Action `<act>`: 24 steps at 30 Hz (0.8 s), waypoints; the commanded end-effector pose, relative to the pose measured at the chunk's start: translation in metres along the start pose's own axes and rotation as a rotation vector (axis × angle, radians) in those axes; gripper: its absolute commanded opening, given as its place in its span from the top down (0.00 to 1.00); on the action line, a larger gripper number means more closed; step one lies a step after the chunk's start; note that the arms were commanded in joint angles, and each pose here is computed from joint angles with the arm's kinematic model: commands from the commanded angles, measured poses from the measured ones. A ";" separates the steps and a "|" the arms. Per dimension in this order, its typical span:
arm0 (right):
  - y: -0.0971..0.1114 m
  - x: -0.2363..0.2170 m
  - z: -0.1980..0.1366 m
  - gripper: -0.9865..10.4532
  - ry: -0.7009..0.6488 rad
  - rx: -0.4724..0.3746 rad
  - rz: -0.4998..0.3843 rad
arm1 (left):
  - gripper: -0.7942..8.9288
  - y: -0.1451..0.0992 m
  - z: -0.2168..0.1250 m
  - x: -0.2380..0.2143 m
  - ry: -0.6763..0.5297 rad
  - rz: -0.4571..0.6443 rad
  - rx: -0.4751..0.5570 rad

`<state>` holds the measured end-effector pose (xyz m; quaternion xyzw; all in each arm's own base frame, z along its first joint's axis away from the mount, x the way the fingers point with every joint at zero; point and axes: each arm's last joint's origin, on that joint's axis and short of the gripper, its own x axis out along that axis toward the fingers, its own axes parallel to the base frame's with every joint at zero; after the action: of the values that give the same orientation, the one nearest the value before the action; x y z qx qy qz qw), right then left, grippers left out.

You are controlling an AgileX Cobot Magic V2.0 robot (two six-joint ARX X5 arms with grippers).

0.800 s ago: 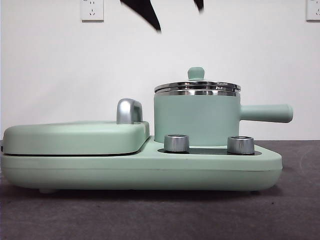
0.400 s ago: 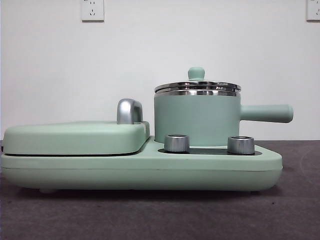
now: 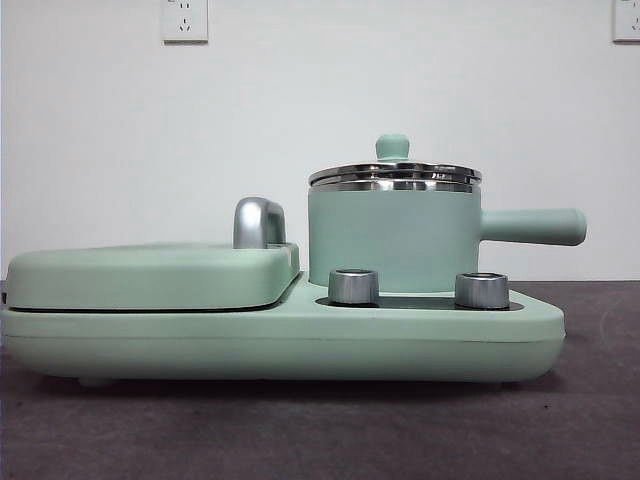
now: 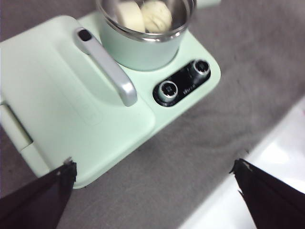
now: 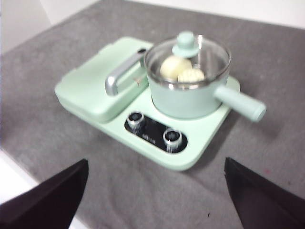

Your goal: Put the buns in a small steamer

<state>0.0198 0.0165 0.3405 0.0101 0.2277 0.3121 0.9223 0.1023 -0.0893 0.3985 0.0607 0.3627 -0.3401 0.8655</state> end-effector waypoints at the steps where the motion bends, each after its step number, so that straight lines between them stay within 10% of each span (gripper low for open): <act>1: 0.000 0.003 -0.001 0.51 0.003 -0.010 0.006 | 0.37 0.002 -0.020 -0.006 -0.110 0.025 -0.056; 7: -0.002 0.008 -0.004 0.52 0.026 -0.014 0.012 | 0.41 0.009 -0.062 -0.011 -0.218 0.081 -0.156; 10: 0.000 0.008 -0.005 0.80 0.030 -0.027 0.059 | 0.91 0.010 -0.073 -0.014 -0.221 0.085 -0.181; 11: 0.000 0.008 -0.005 0.92 0.030 -0.027 0.059 | 0.89 0.010 -0.075 -0.016 -0.224 0.084 -0.186; 24: 0.000 0.008 -0.004 0.89 0.029 -0.020 0.055 | 0.90 0.010 -0.076 -0.021 -0.256 0.077 -0.183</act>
<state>0.0241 0.0205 0.3301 0.0040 0.2461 0.3360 0.9091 0.0529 -0.0430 0.3517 -0.0421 0.2858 -0.2762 0.9166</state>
